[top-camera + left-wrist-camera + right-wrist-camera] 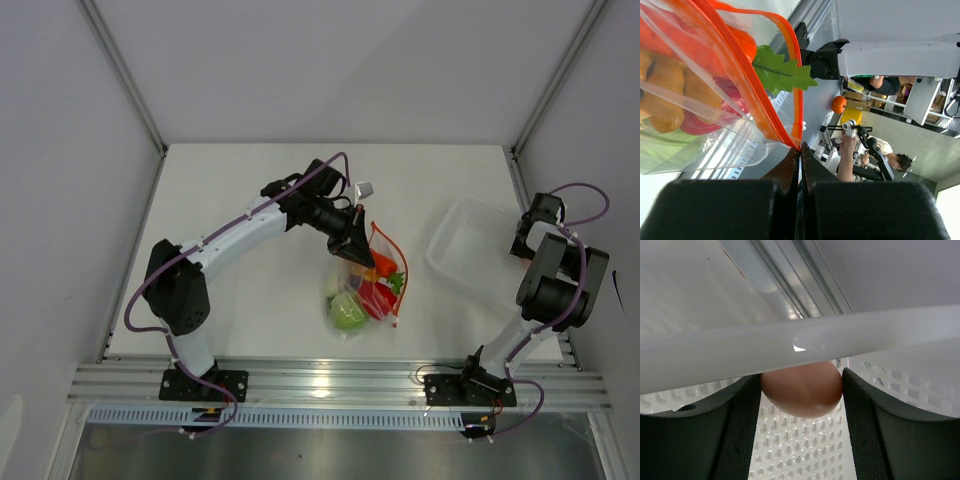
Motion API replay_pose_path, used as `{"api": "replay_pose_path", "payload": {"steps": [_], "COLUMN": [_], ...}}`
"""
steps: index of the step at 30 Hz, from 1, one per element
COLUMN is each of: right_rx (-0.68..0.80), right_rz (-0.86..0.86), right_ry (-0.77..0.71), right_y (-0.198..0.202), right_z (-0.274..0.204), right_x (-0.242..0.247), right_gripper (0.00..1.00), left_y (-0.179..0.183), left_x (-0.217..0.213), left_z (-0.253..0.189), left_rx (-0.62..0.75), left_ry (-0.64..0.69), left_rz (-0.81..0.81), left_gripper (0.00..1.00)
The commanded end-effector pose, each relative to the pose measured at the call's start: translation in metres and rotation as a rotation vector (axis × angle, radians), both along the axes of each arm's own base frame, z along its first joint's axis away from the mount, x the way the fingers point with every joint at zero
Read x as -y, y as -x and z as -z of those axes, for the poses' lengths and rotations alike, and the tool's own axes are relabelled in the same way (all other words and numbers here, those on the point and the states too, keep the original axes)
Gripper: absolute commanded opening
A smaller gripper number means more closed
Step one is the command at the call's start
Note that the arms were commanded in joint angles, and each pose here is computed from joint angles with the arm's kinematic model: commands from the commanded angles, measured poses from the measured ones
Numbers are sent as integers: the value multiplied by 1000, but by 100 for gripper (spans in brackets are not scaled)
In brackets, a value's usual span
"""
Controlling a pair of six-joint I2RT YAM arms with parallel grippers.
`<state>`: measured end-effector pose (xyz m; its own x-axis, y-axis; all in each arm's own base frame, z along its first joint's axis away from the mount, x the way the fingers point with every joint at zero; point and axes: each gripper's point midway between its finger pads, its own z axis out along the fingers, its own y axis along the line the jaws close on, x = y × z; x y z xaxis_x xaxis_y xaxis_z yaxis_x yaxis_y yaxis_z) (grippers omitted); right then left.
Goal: Place the food in the zip-top bag and seal the zipper
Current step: Pick up the fake vegetable from the bin.
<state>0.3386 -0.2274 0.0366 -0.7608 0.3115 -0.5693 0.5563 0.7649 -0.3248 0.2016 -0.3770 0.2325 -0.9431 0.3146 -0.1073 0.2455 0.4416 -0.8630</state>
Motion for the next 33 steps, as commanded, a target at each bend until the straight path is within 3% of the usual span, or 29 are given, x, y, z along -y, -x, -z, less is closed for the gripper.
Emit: {"api": "replay_pose_path", "payload": {"steps": [1,11,15,20,27,33], "right_rx": [37,32,55,117,228,323], "right_rz": [10,-12,-27,-54,-153,-391], "right_ry": [11,30,50,45,-32,-161], "right_y": [-9,0,4,11,15,17], "right_z": [-4,-13,-36,-69,-116,-157], "right_x": [6,-12,-23,-44,-99,-184], "right_gripper": [45,24,13,10,4,0], "left_y": [3,8,9,11,14,16], "left_x": [4,1,0,0,-2,-7], "left_z": [-17,-17,-22,-30,-33,-37], "left_rx": [26,35,55,72,109,139], "left_ry": [47,52,61,85,119,127], "left_rz": [30,24,17,7,-18,-39], "left_gripper": [1,1,1,1,1,1]}}
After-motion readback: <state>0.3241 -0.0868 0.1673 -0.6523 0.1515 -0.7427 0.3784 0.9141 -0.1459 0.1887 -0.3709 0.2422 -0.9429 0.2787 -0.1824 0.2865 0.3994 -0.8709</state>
